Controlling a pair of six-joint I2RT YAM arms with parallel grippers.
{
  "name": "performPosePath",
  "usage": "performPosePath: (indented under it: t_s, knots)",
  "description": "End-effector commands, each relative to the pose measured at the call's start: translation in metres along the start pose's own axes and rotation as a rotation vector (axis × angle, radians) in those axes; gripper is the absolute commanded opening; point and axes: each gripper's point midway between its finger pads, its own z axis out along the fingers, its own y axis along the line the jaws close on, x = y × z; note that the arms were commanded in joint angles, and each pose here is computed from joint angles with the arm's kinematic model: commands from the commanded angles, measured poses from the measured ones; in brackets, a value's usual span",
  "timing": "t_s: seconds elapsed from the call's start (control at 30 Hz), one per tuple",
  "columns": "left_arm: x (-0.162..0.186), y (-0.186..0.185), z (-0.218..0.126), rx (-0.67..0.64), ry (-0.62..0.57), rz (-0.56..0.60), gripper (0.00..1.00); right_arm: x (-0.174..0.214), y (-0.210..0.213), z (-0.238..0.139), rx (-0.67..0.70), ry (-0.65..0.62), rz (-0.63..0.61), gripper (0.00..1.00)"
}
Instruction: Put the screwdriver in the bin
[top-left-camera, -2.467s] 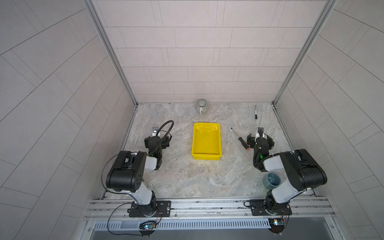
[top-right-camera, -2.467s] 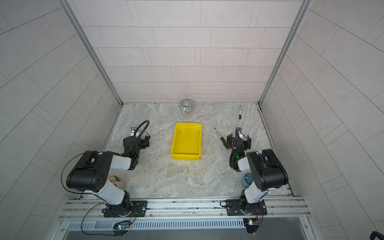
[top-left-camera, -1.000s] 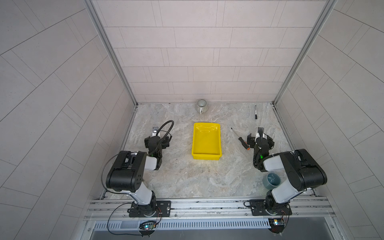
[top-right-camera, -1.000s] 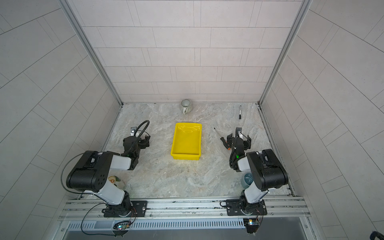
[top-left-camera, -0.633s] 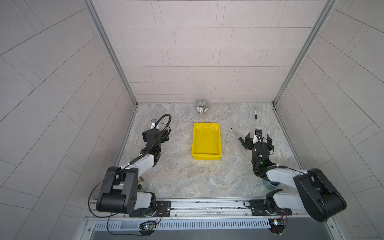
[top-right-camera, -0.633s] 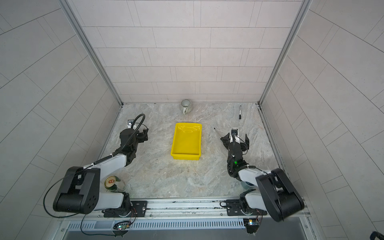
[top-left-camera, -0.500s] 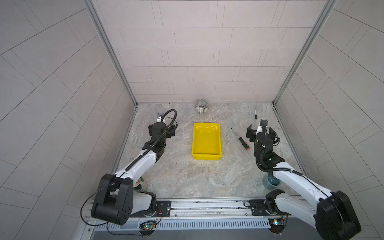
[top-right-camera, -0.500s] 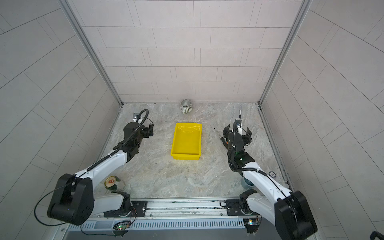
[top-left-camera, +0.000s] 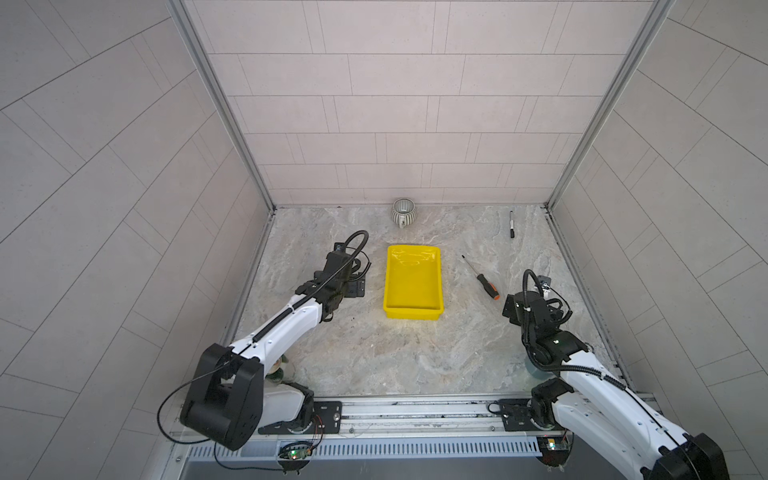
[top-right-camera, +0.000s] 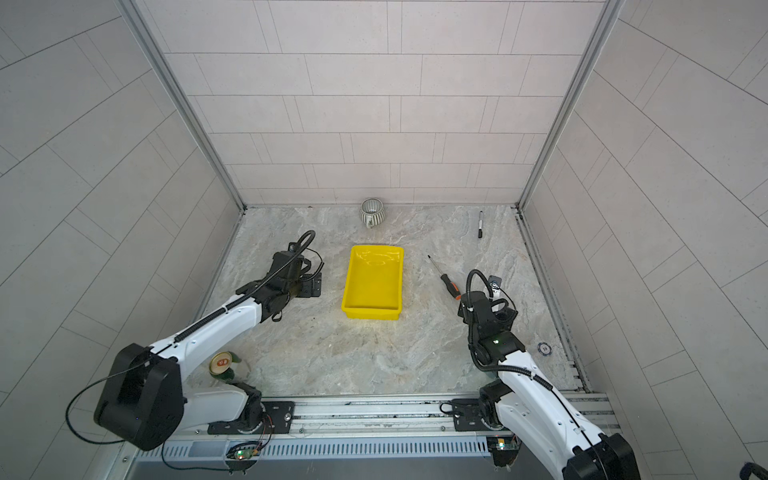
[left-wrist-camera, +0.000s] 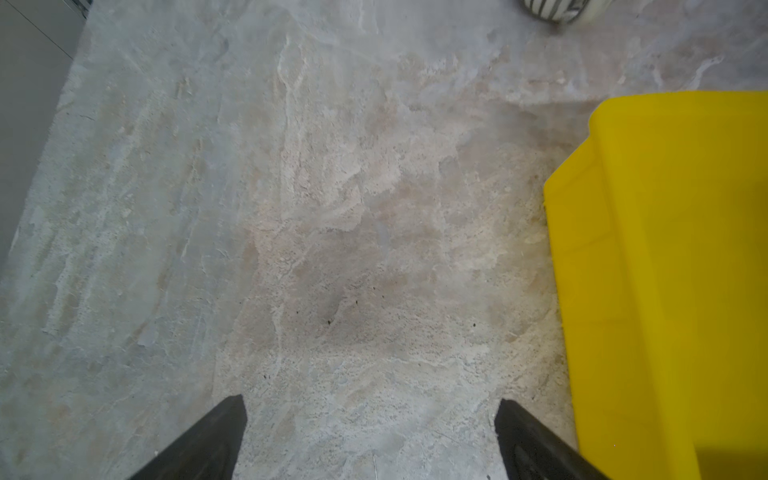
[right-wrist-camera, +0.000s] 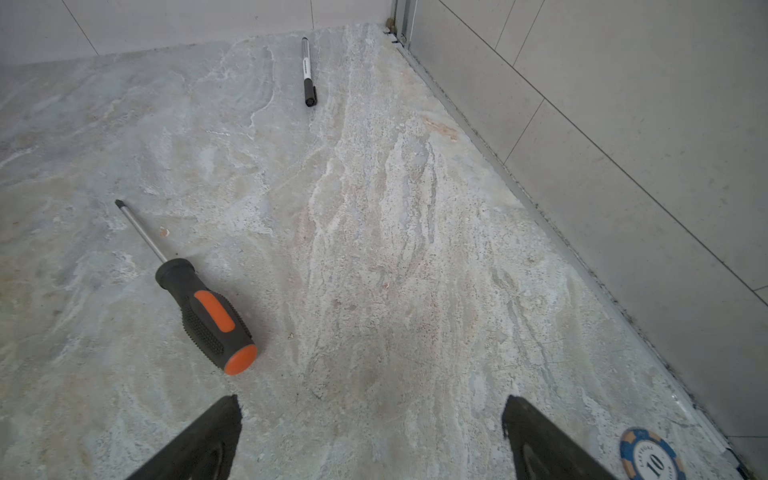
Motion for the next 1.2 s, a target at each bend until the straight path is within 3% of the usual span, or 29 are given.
performPosePath:
  t_s: [0.0, 0.2, 0.37, 0.47, 0.57, 0.7, 0.97, 1.17]
  knots:
    - [-0.001, 0.001, -0.011, 0.006, 0.038, 0.009, 1.00, -0.005, 0.005, -0.002, -0.023, -0.005, 0.023, 0.99]
    - [0.026, 0.015, -0.033, -0.024, 0.096, -0.068, 1.00, -0.010, 0.023, 0.002, -0.068, 0.059, -0.018, 0.99]
    - [0.044, 0.028, -0.037, -0.055, 0.064, -0.107, 1.00, -0.025, 0.068, 0.023, -0.191, 0.193, -0.077, 0.98]
    - [0.042, 0.031, -0.043, -0.054, 0.020, -0.130, 1.00, -0.014, 0.094, 0.044, -0.233, 0.360, -0.126, 0.86]
    - [0.046, 0.038, -0.046, -0.081, 0.002, -0.175, 1.00, -0.003, 0.104, 0.058, -0.193, 0.519, -0.204, 0.72]
    - [0.048, 0.045, -0.051, -0.103, -0.031, -0.211, 1.00, 0.017, 0.112, 0.074, -0.179, 0.643, -0.278, 0.63]
    - [0.065, 0.082, -0.066, -0.259, -0.098, -0.351, 1.00, 0.036, 0.112, 0.079, -0.180, 0.693, -0.296, 0.63]
    - [0.072, 0.080, -0.064, -0.232, -0.116, -0.370, 1.00, 0.047, 0.110, 0.082, -0.171, 0.715, -0.307, 0.63]
